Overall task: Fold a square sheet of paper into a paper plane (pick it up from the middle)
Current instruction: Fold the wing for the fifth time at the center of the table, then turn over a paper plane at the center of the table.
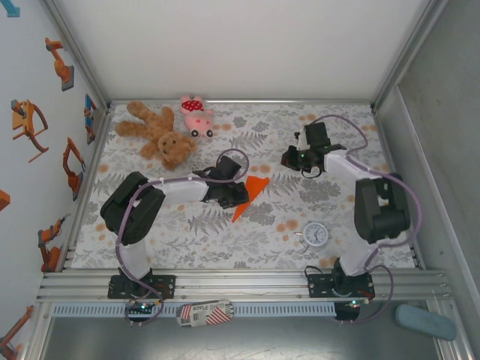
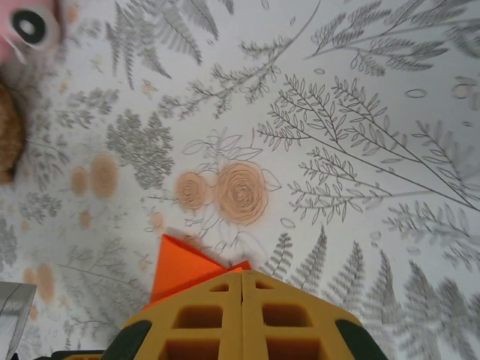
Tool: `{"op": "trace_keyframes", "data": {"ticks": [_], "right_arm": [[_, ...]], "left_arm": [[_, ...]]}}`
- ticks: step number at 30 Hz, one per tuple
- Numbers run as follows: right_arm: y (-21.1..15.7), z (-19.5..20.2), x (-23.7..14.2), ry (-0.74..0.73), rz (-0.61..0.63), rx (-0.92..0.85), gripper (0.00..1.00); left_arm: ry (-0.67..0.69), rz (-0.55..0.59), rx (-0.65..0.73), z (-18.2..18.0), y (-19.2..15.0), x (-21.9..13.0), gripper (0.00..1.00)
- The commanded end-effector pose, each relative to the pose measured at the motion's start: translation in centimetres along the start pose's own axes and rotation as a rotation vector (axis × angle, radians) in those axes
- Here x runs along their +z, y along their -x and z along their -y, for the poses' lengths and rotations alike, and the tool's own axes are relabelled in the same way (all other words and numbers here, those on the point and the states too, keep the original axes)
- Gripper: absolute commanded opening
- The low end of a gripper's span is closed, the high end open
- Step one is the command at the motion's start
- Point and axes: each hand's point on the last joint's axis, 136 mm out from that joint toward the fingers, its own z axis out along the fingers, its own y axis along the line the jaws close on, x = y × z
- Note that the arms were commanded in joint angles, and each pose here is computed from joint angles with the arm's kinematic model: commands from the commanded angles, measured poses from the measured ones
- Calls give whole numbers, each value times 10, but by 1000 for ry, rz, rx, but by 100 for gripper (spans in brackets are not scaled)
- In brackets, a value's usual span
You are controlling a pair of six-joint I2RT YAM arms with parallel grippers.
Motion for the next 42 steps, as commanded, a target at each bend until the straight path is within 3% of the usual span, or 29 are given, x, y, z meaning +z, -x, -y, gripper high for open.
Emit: {"op": "trace_keyframes", "data": {"ticks": [1, 6, 11, 16, 20, 26, 32, 42], "right_arm": [[-24, 5, -16, -86, 3, 26, 11], [-55, -8, -33, -156, 16, 19, 34], [-80, -31, -29, -246, 20, 17, 53], [-99, -54, 1, -264, -1, 79, 56], [-102, -64, 27, -303, -6, 121, 57], [-106, -63, 52, -363, -17, 181, 54], [-118, -55, 50, -447, -28, 216, 48], [-124, -49, 45, -475, 0, 265, 25]], "left_arm": [[-105, 101, 34, 33, 22, -49, 25], [-124, 194, -6, 12, 31, -91, 46], [-10, 287, -32, -42, 32, -129, 65], [139, 406, -43, -93, 31, -165, 88], [164, 452, -27, -110, 27, -180, 99], [188, 437, -18, -118, 24, -186, 96], [183, 420, -9, -119, 23, -181, 96], [145, 379, -30, -113, 26, -174, 96]]}}
